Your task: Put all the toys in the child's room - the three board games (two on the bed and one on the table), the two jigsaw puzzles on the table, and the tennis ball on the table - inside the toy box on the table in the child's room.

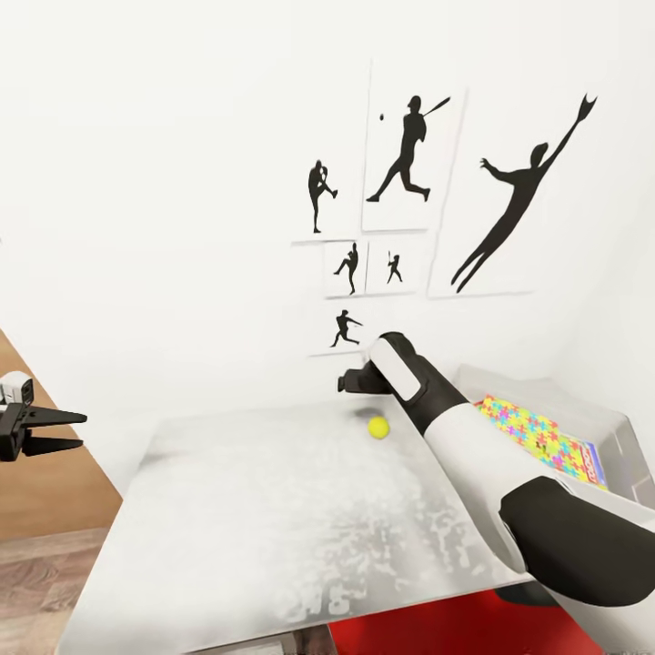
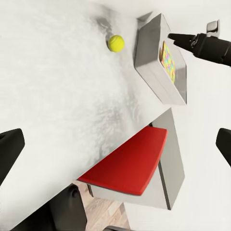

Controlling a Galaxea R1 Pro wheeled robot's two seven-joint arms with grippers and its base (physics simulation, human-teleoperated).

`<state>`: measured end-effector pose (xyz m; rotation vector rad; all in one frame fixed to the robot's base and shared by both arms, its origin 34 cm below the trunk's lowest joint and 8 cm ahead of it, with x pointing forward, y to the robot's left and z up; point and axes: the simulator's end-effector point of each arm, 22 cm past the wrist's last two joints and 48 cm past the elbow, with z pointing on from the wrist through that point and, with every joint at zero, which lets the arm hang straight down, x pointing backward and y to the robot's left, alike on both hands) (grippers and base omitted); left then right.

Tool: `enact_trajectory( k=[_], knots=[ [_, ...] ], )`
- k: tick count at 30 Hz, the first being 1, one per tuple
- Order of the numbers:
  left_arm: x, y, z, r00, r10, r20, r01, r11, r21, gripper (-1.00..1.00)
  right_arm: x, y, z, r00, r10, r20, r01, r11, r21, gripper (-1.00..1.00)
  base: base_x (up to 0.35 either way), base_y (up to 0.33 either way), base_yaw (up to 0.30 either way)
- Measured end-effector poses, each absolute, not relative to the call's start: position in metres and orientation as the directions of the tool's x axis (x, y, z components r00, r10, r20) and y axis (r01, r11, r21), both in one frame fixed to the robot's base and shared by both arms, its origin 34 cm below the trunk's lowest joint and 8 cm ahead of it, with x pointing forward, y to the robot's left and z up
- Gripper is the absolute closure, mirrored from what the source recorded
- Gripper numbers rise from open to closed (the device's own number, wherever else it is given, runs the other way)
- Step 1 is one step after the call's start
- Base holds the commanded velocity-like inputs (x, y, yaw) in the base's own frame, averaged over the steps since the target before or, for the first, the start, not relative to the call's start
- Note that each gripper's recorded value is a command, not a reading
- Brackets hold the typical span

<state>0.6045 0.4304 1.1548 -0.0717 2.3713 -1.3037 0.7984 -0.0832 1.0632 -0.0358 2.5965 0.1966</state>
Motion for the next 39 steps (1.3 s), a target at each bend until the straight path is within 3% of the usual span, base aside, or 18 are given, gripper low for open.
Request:
enact_trajectory(
  k=[9, 23, 39],
  knots=[
    [0.607, 0.431, 1.149, -0.909, -0.249, -0.335, 0.149, 0.556, -0.818, -1.0, 0.81, -0.121, 1.054, -0.855, 0.017, -0.518, -0.022, 0.997, 0.069, -1.0, 0.0, 0.0, 0.0],
    [0.599, 0.432, 1.184, -0.903, -0.249, -0.35, 0.205, 0.467, -0.86, -1.0, 0.811, -0.129, 1.036, -0.866, 0.023, -0.499, -0.001, 0.999, 0.048, -1.0, 0.0, 0.0, 0.0],
    [0.599, 0.439, 1.181, -0.909, -0.249, -0.335, 0.188, 0.473, -0.861, -1.0, 0.812, -0.13, 1.018, -0.878, 0.026, -0.478, 0.004, 0.999, 0.046, -1.0, 0.0, 0.0, 0.0]
  ],
)
